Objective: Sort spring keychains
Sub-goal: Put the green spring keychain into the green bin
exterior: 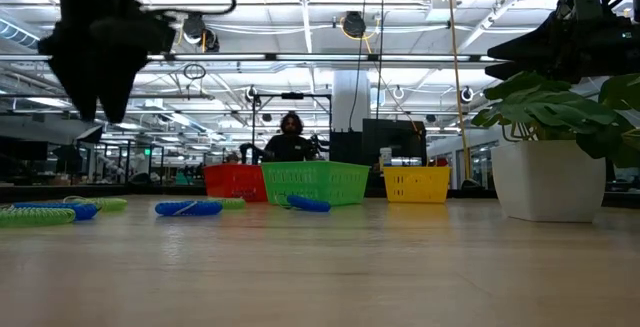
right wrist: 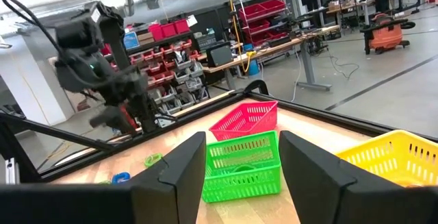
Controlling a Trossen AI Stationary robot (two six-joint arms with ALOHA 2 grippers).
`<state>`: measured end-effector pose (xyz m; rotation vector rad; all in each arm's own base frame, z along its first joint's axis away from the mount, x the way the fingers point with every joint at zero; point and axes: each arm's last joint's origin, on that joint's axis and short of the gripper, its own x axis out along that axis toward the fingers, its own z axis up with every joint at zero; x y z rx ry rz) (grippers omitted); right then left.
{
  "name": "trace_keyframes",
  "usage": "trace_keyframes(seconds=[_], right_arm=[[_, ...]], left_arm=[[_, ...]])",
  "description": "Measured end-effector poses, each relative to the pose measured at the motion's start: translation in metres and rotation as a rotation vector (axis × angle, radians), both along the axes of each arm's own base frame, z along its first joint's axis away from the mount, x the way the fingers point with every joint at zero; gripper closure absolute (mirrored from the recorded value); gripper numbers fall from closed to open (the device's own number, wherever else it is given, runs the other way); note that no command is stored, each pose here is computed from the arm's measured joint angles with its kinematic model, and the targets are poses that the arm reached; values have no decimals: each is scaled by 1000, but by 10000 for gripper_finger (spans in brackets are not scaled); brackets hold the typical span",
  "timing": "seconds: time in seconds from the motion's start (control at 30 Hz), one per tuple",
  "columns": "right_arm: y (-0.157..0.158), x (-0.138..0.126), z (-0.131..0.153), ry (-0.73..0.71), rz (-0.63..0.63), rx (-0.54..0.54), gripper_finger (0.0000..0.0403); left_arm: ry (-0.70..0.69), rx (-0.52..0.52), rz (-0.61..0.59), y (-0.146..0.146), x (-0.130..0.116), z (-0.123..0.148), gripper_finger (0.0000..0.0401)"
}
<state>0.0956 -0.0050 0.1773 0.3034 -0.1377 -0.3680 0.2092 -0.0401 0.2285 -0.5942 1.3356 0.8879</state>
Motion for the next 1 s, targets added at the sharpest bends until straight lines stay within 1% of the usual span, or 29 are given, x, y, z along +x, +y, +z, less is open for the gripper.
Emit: trace_keyframes(seconds=[0.1,0.3,0.57,0.77,0.87,1.0], right_arm=[[0,0,0,0,0,0,230],[0,0,0,0,0,0,231],[0,0,0,0,0,0,232],[0,0,0,0,0,0,234],[0,0,0,0,0,0,232],[0,0,0,0,0,0,232]], left_arm=[[9,-27,17,4,-3,-17,64],[14,-28,36,12,-10,-44,64],[-52,-58,5,15,-9,-66,64],[-6,-39,6,16,-8,-84,65],[-8,-31,-16,15,-5,-90,80],[-44,-38,-66,15,-1,-92,134]])
